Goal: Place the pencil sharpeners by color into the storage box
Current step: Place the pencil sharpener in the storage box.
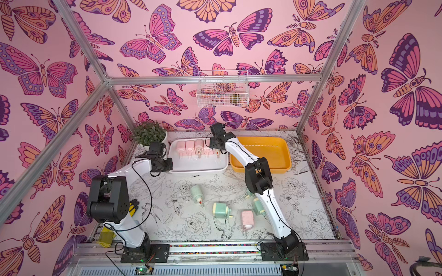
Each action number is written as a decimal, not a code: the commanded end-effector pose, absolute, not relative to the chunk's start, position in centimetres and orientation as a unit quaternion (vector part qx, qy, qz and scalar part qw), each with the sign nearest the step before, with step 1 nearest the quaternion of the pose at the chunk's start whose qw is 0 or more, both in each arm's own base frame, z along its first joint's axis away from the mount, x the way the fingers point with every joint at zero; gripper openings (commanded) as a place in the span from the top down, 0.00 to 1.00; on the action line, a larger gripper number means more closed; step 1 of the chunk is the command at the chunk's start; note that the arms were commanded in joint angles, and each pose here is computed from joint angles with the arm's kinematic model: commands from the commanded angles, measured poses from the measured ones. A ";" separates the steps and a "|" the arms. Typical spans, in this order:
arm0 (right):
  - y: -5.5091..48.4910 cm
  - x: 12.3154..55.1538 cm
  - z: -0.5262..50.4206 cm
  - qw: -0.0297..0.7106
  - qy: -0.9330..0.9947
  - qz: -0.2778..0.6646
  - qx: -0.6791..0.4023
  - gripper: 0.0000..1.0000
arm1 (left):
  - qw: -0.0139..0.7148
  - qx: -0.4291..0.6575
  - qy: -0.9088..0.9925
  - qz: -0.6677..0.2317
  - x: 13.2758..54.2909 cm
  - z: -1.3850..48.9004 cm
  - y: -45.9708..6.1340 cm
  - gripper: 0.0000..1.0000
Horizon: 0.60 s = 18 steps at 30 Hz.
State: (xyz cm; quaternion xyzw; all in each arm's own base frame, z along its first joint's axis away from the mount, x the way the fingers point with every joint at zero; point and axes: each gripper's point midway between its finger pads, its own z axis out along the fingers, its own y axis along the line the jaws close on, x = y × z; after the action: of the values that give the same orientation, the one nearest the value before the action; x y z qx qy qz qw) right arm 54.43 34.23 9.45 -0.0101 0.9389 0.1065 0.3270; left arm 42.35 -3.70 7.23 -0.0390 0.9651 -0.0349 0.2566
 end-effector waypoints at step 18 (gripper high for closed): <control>33.9 54.1 16.4 0.389 0.910 0.139 -0.001 0.19 | 0.242 -0.014 0.968 -0.060 41.1 6.8 -5.0 0.88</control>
State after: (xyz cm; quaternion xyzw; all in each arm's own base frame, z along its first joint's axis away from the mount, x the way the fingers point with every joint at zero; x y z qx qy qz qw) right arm 54.46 34.19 12.26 -0.0032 0.9243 0.1290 0.3592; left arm 42.43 -3.70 7.29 -0.0462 0.9642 -0.0369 0.2586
